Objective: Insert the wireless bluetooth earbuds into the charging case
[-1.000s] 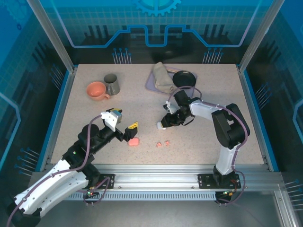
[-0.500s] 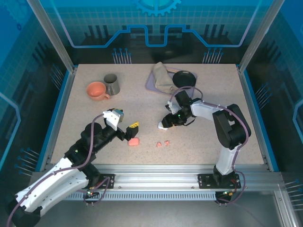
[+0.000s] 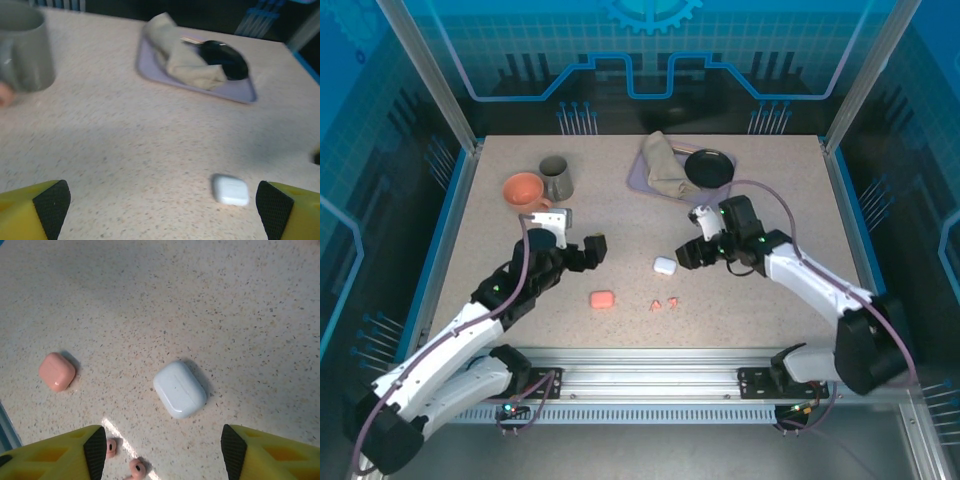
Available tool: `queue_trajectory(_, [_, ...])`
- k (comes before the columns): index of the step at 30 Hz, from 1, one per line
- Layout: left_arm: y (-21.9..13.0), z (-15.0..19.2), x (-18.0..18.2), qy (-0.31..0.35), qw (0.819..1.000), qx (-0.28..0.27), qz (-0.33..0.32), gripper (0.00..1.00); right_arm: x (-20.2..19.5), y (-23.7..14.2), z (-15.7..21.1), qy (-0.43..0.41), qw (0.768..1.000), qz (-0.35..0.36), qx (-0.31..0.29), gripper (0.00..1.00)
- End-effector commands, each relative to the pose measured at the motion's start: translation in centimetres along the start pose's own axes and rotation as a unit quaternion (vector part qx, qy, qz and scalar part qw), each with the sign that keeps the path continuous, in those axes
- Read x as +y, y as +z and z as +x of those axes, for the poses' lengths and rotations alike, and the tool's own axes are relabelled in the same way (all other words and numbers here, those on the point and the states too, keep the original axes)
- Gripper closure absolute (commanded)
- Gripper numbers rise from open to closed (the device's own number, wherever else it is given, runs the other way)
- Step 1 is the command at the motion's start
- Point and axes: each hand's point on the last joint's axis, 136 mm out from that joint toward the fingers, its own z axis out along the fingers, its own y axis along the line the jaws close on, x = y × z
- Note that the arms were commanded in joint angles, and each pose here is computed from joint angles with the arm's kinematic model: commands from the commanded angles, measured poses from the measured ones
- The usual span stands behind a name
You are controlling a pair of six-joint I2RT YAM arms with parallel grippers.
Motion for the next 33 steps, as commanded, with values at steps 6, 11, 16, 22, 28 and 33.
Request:
queue_trajectory(6, [1.4,2.6,3.1,-0.124,0.989,0.073,-0.043,0.01,1.9,-5.0,-1.9,-0.107,0.982,0.006,-0.154,0.09])
queue_trajectory(11, [1.0,4.1,4.2,-0.143,0.984,0.091,-0.060,0.01,2.3,-6.4,-2.4,-0.126,0.972,0.013,-0.197,0.00])
queue_trajectory(16, [0.2,5.8,6.0,-0.160,0.976,0.108,-0.098,0.01,5.8,-5.8,-1.8,-0.174,0.963,-0.089,-0.185,0.00])
queue_trajectory(22, [-1.1,7.4,8.2,-0.169,0.964,0.128,-0.161,0.01,10.4,-3.7,-0.1,-0.314,0.929,-0.135,-0.145,0.00])
queue_trajectory(28, [-1.5,8.1,9.2,-0.188,0.956,0.127,-0.188,0.01,13.1,0.5,1.4,-0.407,0.900,-0.145,-0.055,0.00])
queue_trajectory(33, [-1.7,8.6,9.8,-0.248,0.942,0.134,-0.183,0.01,15.1,4.5,1.6,-0.457,0.877,-0.150,0.002,0.00])
